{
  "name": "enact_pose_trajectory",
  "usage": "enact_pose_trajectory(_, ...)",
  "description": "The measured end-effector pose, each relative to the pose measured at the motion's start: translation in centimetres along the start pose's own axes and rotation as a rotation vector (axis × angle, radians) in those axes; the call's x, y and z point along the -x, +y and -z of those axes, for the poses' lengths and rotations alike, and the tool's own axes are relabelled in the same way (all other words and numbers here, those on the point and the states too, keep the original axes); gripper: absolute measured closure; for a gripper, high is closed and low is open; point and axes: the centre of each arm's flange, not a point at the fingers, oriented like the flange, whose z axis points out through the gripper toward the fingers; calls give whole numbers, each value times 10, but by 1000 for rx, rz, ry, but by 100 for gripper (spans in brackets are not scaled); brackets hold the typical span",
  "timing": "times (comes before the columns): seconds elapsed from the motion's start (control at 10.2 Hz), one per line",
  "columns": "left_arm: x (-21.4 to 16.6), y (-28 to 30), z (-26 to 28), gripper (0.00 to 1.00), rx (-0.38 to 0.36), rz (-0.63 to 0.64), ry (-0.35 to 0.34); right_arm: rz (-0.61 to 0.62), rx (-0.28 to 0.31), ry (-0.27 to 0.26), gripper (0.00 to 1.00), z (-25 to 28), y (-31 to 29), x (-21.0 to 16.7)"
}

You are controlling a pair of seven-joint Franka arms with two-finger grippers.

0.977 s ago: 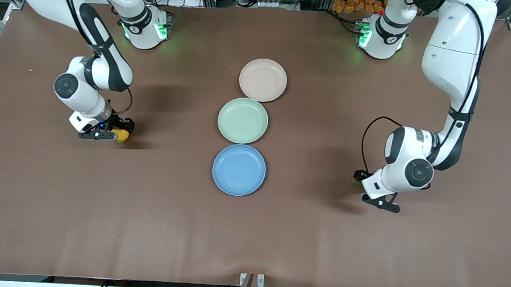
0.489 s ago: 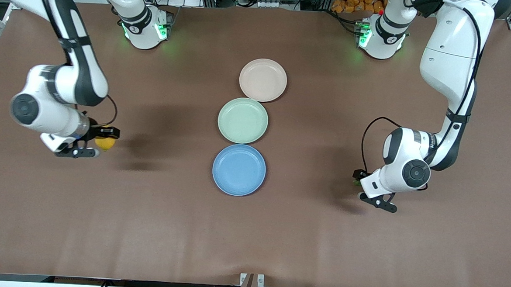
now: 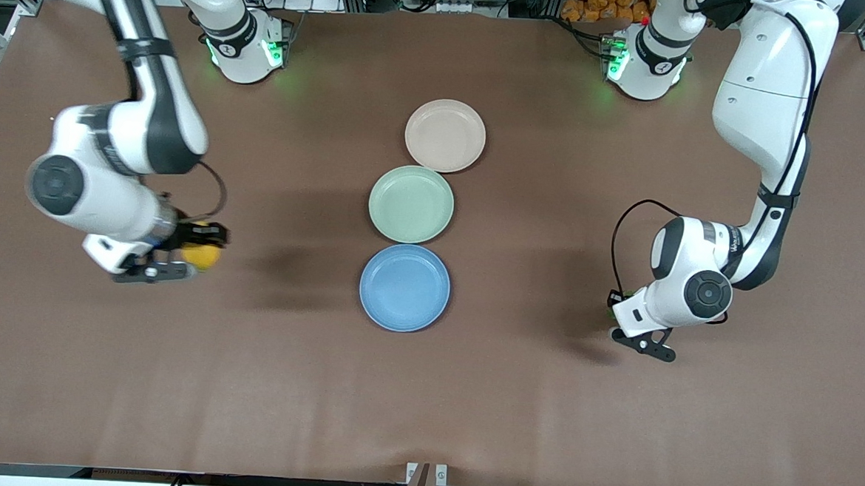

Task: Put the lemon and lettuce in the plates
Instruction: 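Carry the lemon with the right gripper over the blue plate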

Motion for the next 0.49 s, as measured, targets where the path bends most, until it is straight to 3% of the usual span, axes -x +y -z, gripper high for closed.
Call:
enact_pose_trajectory(0.2,-3,3,5,91,-1,-1,13,-35,-39,2,36,-18,-80,-15)
enact_pose_trajectory(0.29,-6,2,13,96,-4,9,30,-71,-58,-7,36,-32,-109,-21)
enact_pose_trajectory(0.49,-10,1,37,96,-10,39,69,-162,-88,-11,36,-67,-152,-34)
